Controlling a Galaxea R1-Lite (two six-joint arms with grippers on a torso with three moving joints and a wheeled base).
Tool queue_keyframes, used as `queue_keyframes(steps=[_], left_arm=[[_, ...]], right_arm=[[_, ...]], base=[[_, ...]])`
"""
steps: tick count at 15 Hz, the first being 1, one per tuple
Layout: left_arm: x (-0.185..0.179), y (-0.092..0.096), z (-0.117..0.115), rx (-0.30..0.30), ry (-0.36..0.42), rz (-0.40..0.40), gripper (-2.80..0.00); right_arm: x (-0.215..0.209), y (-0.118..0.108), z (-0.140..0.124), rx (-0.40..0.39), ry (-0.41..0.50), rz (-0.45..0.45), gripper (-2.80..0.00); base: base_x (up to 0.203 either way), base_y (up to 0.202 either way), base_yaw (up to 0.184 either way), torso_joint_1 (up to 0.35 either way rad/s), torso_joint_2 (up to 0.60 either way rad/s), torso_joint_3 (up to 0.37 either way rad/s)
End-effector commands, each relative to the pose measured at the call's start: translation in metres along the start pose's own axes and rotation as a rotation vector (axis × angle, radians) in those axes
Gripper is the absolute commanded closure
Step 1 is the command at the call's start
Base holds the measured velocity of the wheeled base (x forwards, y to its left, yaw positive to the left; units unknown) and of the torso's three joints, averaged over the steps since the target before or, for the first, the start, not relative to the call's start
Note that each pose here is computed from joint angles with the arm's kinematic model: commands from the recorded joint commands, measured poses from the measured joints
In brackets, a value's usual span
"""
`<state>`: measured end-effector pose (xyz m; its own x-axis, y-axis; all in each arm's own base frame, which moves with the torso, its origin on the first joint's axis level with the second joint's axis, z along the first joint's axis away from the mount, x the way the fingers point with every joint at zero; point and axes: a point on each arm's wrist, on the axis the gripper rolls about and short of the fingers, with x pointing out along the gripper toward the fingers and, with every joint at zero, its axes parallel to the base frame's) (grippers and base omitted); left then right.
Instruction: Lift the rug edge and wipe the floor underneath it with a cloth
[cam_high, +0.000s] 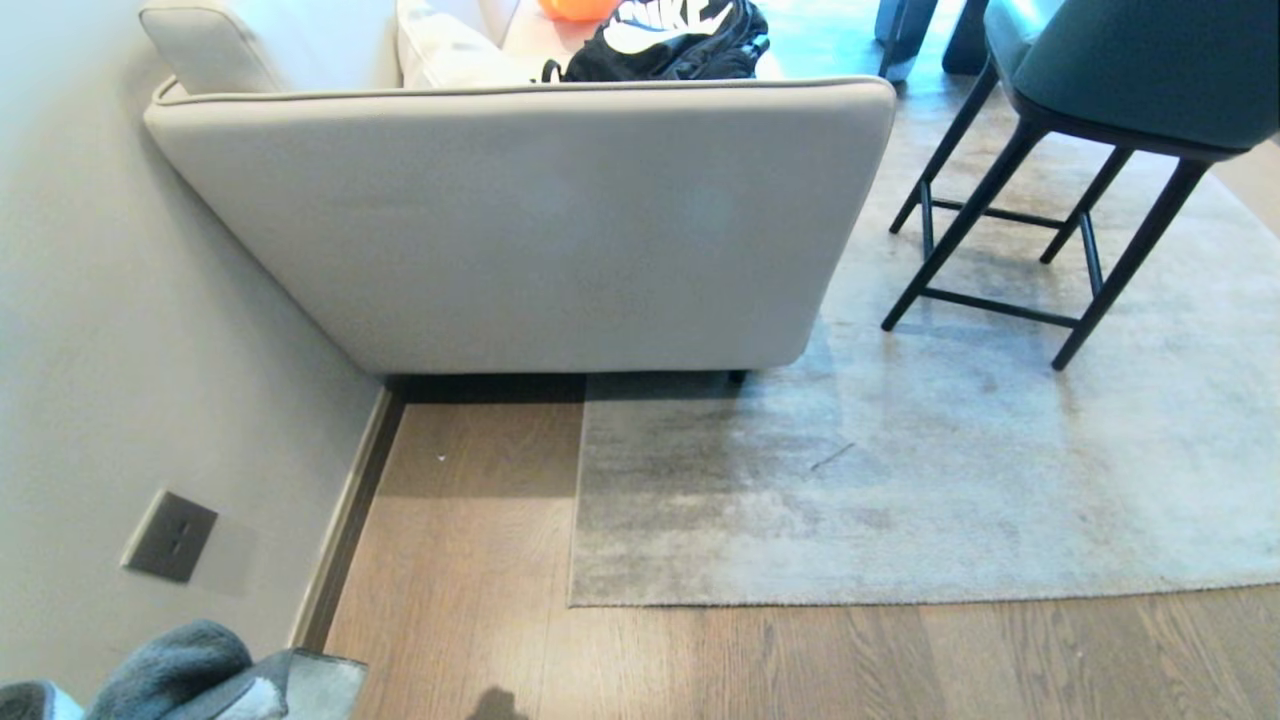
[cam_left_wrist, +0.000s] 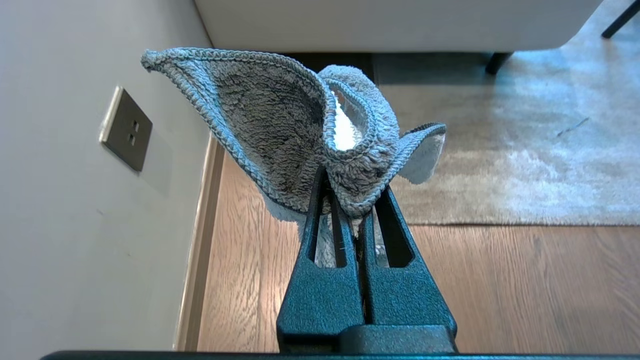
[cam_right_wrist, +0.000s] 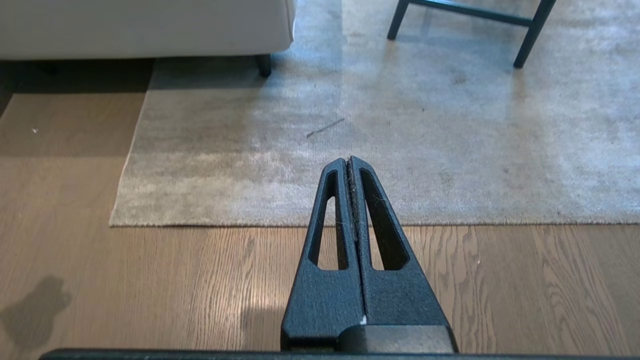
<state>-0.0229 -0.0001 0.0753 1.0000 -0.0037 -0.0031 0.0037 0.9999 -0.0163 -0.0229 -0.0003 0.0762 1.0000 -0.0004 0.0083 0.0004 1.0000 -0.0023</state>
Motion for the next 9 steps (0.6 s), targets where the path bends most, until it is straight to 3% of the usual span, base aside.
queue_keyframes(steps=[1, 9], left_arm=[[0.0, 0.0, 0.0001, -0.001, -0.001, 0.0, 0.0], [0.0001, 0.0, -0.0001, 0.001, 0.0, 0.004, 0.0]], right_arm=[[0.0001, 0.0, 0.0001, -0.001, 0.001, 0.0, 0.0], [0.0001, 0.0, 0.0001, -0.001, 0.001, 0.0, 0.0]], base=[[0.0, 0.0, 0.0, 0.0, 0.0, 0.195], [0.0, 0.0, 0.0, 0.003, 0.0, 0.201]])
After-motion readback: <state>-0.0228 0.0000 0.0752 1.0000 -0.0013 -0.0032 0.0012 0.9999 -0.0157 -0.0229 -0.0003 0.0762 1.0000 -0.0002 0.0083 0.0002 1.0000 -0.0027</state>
